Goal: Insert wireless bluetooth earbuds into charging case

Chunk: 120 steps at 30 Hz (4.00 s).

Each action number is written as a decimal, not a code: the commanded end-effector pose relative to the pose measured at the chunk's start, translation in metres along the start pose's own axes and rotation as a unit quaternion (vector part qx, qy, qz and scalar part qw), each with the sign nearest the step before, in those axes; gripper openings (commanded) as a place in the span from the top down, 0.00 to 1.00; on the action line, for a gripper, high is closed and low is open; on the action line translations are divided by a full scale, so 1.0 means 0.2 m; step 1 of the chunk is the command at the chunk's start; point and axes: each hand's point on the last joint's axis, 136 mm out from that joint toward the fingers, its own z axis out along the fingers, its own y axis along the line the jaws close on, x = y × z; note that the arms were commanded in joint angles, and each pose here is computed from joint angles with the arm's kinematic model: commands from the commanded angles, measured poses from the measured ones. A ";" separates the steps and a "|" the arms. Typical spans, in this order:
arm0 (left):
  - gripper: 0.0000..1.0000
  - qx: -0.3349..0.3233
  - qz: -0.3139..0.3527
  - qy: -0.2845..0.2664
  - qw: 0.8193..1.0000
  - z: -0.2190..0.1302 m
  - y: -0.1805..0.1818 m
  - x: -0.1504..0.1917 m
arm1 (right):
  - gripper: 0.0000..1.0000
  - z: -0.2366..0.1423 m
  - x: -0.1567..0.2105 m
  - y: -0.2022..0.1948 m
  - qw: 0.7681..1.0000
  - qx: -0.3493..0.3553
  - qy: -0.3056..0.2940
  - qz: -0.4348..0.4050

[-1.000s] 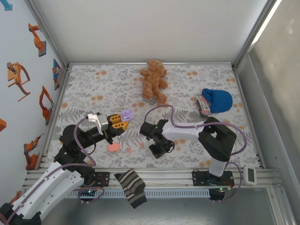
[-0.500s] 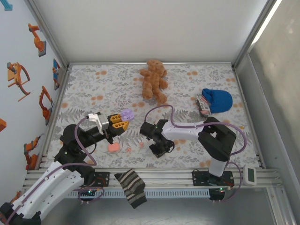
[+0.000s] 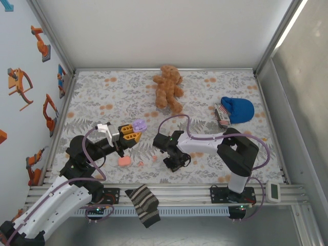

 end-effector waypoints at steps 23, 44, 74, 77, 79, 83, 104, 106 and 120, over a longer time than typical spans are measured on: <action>1.00 0.006 0.009 -0.024 1.000 0.02 0.00 -0.08 | 0.82 -0.96 -0.27 -0.05 0.941 -0.161 -0.297 0.030; 1.00 0.014 0.008 -0.043 0.999 0.09 0.02 -0.12 | 0.81 -2.00 -0.24 0.17 0.753 -0.372 -0.540 -0.049; 1.00 0.036 0.009 -0.048 0.998 0.17 0.03 -0.10 | 0.81 -1.92 -0.31 0.40 0.750 -0.467 -0.460 -0.088; 1.00 0.035 0.009 -0.048 0.998 0.17 0.03 -0.10 | 0.81 -1.90 -0.32 0.39 0.758 -0.456 -0.458 -0.085; 1.00 0.036 0.008 -0.048 0.998 0.17 0.03 -0.10 | 0.81 -1.89 -0.32 0.38 0.762 -0.450 -0.458 -0.083; 1.00 0.037 0.009 -0.048 0.998 0.16 0.03 -0.10 | 0.81 -1.87 -0.34 0.38 0.767 -0.446 -0.455 -0.080; 1.00 0.034 0.014 -0.052 0.998 0.14 0.02 -0.11 | 0.80 -1.81 -0.36 0.42 0.773 -0.463 -0.429 -0.068; 1.00 0.033 0.015 -0.053 0.998 0.14 0.02 -0.11 | 0.79 -1.80 -0.37 0.42 0.777 -0.462 -0.423 -0.063; 1.00 0.028 0.015 -0.052 0.998 0.12 0.02 -0.11 | 0.76 -1.73 -0.36 0.36 0.799 -0.427 -0.420 -0.045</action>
